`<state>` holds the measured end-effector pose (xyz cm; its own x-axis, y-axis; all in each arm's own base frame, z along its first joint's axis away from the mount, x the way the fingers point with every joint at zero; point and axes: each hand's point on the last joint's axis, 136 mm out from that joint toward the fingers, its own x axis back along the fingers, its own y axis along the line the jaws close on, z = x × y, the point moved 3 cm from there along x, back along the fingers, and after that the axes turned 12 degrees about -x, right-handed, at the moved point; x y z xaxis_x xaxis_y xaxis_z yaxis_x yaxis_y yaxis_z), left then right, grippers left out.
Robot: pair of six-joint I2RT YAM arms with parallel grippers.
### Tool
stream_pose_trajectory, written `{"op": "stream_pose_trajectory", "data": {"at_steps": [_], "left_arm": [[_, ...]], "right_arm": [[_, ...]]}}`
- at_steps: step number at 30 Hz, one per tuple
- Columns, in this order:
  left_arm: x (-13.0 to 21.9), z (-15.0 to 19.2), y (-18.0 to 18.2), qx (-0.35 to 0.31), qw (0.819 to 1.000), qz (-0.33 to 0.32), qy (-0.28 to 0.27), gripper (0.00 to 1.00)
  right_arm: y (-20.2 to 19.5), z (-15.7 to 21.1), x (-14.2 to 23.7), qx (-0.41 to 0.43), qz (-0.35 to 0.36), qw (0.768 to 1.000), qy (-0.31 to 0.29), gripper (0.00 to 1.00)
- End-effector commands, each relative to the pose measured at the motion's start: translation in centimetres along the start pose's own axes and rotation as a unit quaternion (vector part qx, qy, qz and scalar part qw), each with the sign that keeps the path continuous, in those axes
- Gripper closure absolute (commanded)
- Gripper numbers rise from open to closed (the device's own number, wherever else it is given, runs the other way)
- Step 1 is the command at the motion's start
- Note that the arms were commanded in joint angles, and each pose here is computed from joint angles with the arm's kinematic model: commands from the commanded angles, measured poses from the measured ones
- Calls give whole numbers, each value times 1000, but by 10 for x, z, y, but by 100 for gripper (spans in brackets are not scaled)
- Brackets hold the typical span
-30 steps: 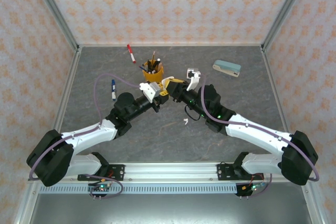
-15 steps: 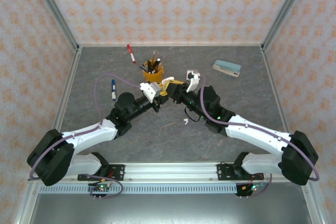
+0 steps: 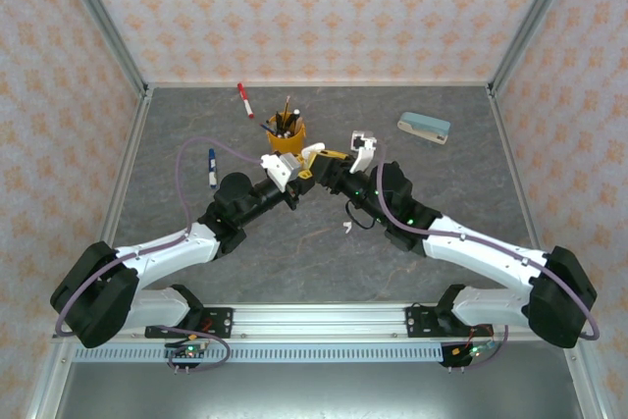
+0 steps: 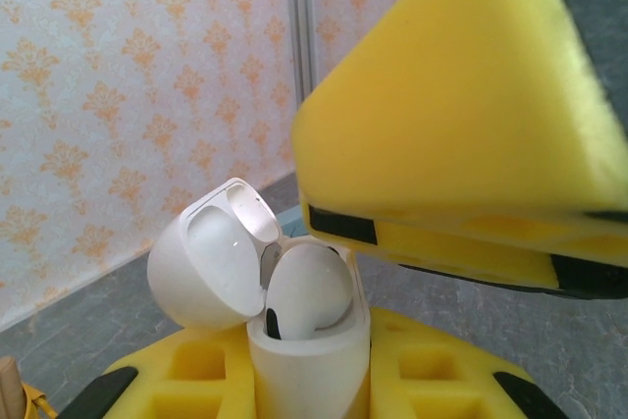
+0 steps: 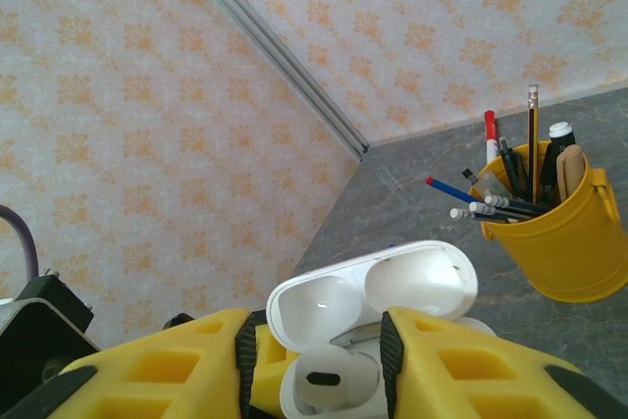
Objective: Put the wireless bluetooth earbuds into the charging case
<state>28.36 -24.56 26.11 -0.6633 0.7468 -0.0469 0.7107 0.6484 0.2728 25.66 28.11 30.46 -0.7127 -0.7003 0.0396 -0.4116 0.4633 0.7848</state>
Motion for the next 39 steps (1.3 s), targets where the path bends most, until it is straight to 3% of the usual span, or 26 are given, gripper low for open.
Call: {"op": "stream_pose_trajectory", "data": {"at_steps": [1,7,12,16,24,32,39], "left_arm": [[1,-38,11,-7,997,-23,-71,100],[10,-27,11,-11,997,-38,-59,100],[22,-23,15,-24,997,-57,-51,100],[32,-23,20,-34,996,-69,-49,100],[46,-20,29,-37,994,-89,-46,100],[61,-12,38,-32,991,-119,-44,100],[66,-12,42,-26,990,-132,-51,100]], "right_arm": [[-9,4,8,-2,29,1000,11,55],[8,-27,44,6,60,998,-11,40],[-25,-35,85,6,179,984,-21,32],[-73,-22,107,1,321,947,8,28],[-130,13,108,-12,542,836,88,28],[-159,56,66,2,628,754,192,31],[-176,72,43,9,662,719,213,32]]}}
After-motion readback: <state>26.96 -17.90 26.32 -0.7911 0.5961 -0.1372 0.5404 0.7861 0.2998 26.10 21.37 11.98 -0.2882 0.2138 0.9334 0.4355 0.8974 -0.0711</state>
